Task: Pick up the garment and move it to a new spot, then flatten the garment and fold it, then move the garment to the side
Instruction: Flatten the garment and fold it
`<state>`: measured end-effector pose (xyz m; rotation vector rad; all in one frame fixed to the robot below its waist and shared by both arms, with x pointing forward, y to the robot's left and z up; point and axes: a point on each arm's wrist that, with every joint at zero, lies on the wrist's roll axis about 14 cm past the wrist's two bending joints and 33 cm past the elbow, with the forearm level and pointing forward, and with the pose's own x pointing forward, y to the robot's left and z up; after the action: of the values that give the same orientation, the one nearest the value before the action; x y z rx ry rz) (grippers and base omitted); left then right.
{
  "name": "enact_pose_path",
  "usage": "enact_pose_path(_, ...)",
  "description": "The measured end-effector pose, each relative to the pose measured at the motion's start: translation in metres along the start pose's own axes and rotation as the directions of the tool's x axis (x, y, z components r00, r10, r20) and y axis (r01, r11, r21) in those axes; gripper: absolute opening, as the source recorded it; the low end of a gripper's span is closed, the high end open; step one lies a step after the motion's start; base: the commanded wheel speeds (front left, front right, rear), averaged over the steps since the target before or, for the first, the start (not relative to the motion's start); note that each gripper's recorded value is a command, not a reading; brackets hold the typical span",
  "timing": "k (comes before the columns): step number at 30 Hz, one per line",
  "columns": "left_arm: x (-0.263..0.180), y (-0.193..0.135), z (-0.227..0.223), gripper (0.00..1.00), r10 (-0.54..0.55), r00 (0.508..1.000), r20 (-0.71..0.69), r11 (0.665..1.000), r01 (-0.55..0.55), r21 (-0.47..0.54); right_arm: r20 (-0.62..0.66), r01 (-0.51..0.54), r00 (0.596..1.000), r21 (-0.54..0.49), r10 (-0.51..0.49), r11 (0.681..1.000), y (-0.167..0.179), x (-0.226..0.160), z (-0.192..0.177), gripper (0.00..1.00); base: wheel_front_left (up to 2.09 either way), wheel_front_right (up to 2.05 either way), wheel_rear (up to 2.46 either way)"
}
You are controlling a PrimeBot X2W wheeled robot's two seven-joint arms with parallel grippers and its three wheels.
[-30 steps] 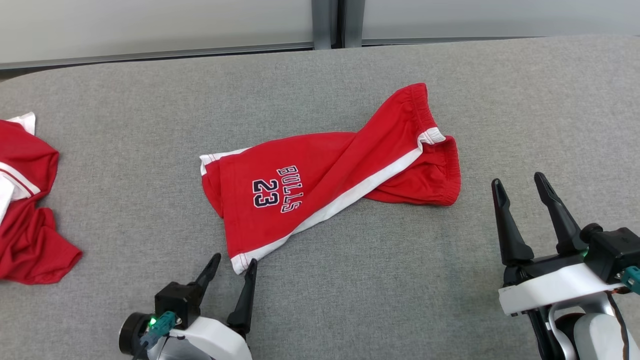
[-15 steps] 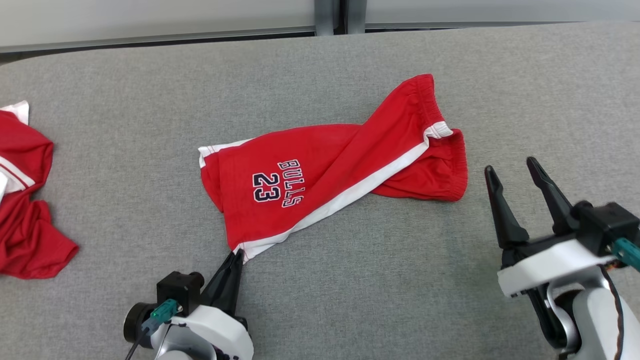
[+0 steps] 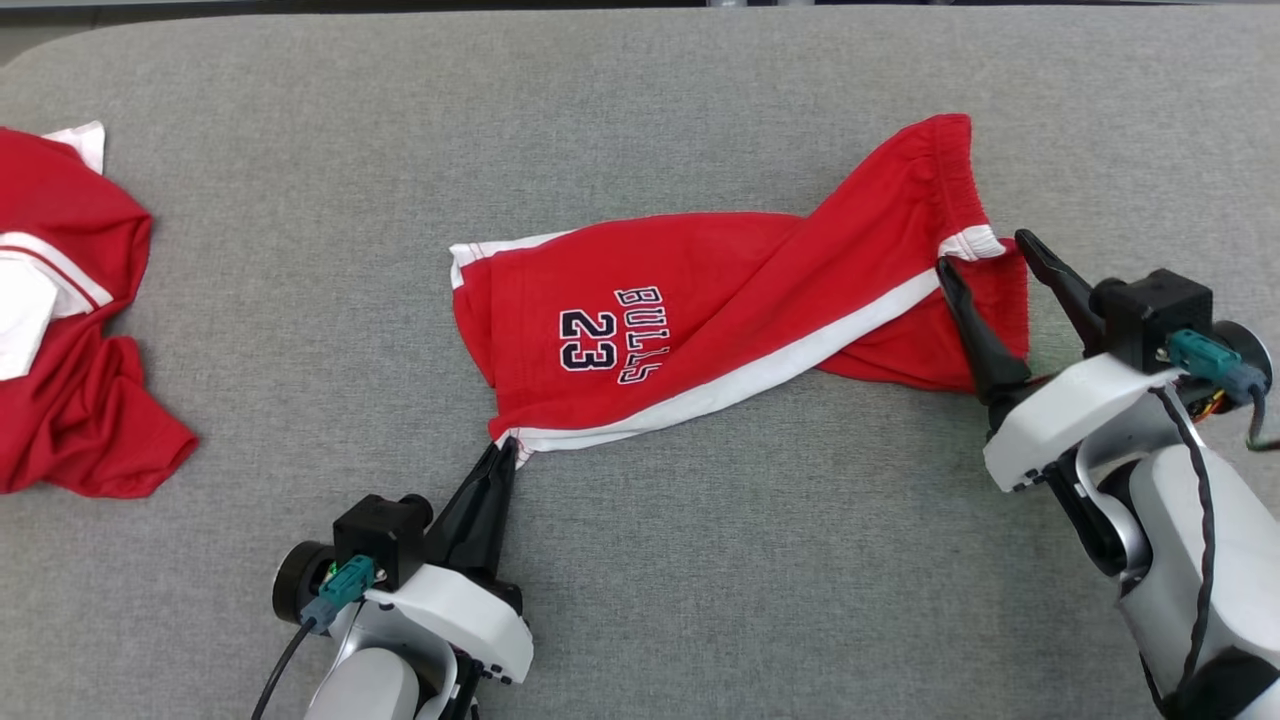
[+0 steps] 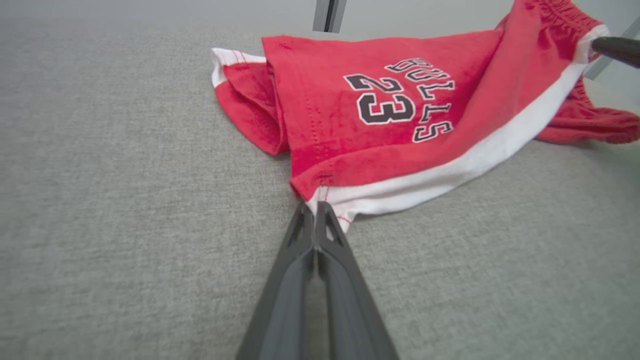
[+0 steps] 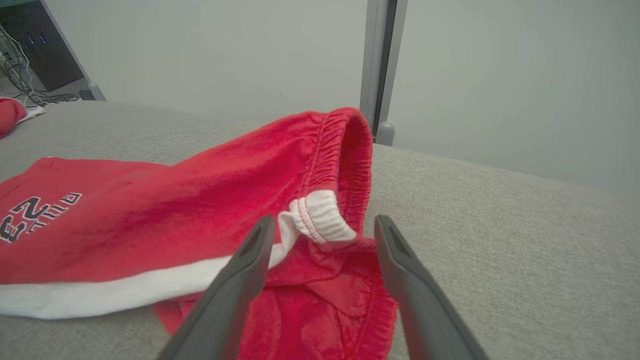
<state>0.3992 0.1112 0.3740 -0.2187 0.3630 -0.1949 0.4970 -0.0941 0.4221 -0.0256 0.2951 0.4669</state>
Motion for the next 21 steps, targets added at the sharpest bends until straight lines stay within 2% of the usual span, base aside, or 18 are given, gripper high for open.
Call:
enact_pose_path(3, 0.001, 0.002, 0.001, 0.0, 0.009, 1.0, 0.01, 1.0, -0.009, -0.002, -0.018, -0.017, 1.0, -0.003, 0.017, 1.0, 0.002, 0.008, -0.003, 1.0, 0.0, 0.0, 0.0)
enact_pose_path(4, 0.001, 0.003, 0.003, 0.0, 0.011, 1.0, 0.016, 1.0, -0.011, 0.0, -0.02, -0.021, 1.0, -0.002, 0.021, 1.0, 0.003, 0.01, -0.004, 0.71, 0.0, 0.0, 0.0)
enact_pose_path(5, 0.002, 0.004, 0.005, 0.0, 0.013, 1.0, 0.022, 1.0, -0.013, 0.001, -0.025, -0.025, 0.999, 0.0, 0.025, 1.0, 0.003, 0.011, -0.005, 0.3, 0.0, 0.0, 0.0)
enact_pose_path(6, 0.002, 0.004, 0.005, 0.0, 0.013, 1.0, 0.022, 1.0, -0.013, 0.001, -0.025, -0.025, 0.999, 0.0, 0.025, 1.0, 0.003, 0.011, -0.005, 0.0, 0.0, 0.0, 0.0)
enact_pose_path(11, 0.003, 0.005, 0.018, 0.0, 0.019, 0.997, 0.075, 1.0, -0.019, 0.004, -0.003, -0.032, 0.999, 0.016, 0.032, 0.999, 0.004, 0.01, -0.001, 0.0, 0.0, 0.0, 0.0)
enact_pose_path(15, 0.005, 0.01, 0.05, 0.0, 0.023, 0.984, 0.175, 0.999, -0.028, 0.026, 0.074, -0.026, 0.997, 0.027, 0.024, 0.999, 0.002, 0.005, 0.017, 0.0, 0.0, 0.0, 0.0)
enact_pose_path(21, 0.0, 0.004, 0.139, 0.0, -0.016, 0.906, 0.424, 0.995, -0.025, 0.092, 0.25, 0.007, 0.968, 0.054, -0.02, 0.999, -0.005, -0.016, 0.065, 0.0, 0.0, 0.0, 0.0)
